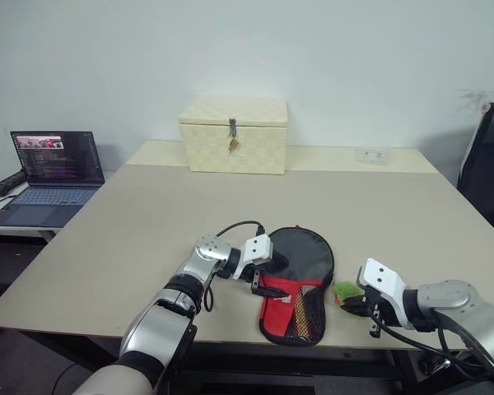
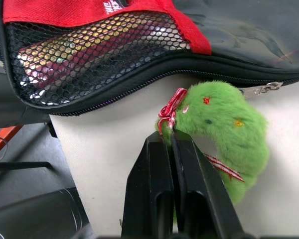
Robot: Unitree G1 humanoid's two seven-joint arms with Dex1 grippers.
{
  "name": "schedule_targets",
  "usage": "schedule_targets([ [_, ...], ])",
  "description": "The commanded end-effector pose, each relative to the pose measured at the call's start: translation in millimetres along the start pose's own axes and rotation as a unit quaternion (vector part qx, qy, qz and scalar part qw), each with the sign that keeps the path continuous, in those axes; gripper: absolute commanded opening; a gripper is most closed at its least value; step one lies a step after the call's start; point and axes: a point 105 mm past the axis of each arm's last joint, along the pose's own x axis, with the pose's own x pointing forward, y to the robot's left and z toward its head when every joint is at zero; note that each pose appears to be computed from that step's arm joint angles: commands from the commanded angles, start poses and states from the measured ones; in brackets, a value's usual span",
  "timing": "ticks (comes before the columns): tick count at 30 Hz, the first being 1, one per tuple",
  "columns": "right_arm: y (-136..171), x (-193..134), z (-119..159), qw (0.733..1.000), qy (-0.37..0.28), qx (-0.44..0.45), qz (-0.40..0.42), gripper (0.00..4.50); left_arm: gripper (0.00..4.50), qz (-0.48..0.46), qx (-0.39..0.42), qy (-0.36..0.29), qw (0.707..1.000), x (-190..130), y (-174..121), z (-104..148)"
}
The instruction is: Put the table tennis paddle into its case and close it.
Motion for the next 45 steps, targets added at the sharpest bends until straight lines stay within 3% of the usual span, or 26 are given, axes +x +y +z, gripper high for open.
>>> schedule_targets([
  [1,14,-9,8,0.999,-0.013,-0.017,0.038,0.03,4.50,-0.044,-0.034,0.039,0.998,17,-22,-23],
  [19,102,-21,6,0.974,-0.001,-0.024,0.227,0.03,4.50,-0.034,-0.041,0.041,0.998,22,-20,-22],
  [30,134,-24,3,0.955,0.004,-0.031,0.296,0.03,4.50,-0.029,-0.040,0.044,0.998,22,-17,-21],
  [36,123,-16,7,0.965,-0.003,-0.046,0.259,0.03,4.50,-0.027,-0.038,0.044,0.998,22,-15,-20],
  [40,117,-20,12,0.967,-0.005,-0.035,0.251,1.02,4.50,-0.027,-0.036,0.044,0.998,22,-15,-19],
  [44,102,-26,26,0.974,-0.028,-0.027,0.222,2.35,4.50,-0.027,-0.034,0.039,0.998,23,-15,-18],
  [45,97,-28,30,0.976,-0.036,-0.021,0.213,2.35,4.50,-0.026,-0.034,0.037,0.998,23,-15,-17],
])
